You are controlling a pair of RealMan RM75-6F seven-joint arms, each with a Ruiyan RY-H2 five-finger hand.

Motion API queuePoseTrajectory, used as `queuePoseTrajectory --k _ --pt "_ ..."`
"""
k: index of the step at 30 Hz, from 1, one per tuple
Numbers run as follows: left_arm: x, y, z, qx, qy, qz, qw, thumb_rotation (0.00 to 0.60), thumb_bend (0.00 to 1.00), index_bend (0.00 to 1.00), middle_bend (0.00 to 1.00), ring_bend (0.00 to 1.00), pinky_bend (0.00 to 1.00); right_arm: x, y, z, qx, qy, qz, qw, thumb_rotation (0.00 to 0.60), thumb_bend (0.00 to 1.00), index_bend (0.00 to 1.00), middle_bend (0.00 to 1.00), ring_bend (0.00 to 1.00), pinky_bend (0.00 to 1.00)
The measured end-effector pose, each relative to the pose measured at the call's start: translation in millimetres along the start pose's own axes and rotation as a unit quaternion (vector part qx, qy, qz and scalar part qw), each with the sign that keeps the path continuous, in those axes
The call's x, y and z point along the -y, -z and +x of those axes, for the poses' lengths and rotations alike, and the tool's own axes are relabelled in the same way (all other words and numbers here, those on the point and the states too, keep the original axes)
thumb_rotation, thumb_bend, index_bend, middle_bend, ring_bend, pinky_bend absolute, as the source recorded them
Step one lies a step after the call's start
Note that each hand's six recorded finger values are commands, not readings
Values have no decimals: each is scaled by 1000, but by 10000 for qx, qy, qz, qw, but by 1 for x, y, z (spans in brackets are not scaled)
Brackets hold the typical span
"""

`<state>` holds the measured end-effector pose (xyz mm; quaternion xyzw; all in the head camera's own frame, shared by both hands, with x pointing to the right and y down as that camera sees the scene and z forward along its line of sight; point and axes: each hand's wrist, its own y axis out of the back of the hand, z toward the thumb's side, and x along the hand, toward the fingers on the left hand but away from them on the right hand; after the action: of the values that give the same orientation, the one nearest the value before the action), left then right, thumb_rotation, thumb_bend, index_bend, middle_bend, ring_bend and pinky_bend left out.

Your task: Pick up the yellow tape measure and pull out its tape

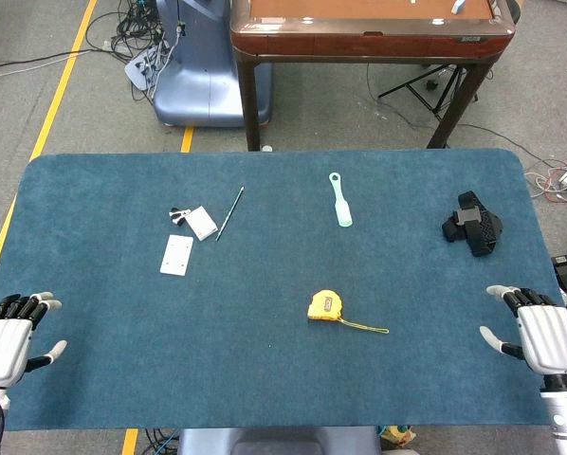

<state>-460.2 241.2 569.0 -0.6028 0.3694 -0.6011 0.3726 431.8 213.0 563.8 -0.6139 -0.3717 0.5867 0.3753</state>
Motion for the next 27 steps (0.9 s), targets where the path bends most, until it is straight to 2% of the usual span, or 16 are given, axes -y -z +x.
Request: queuePoseTrajectory --k 13,19,27 --pt "2 -2 1 44 -37 26 10000 600 174 314 260 229 127 5 -19 -6 -230 -195 -101 9995 600 246 332 400 341 416" --pt "0 -4 -1 72 -48 22 10000 600 175 313 260 229 127 13 -41 -19 -523 -536 -17 9972 600 203 323 357 341 417" --pt "-6 -2 -4 22 -99 13 9999 600 175 312 260 228 127 30 -85 -44 -1044 -1170 162 9875 600 148 207 290 291 416"
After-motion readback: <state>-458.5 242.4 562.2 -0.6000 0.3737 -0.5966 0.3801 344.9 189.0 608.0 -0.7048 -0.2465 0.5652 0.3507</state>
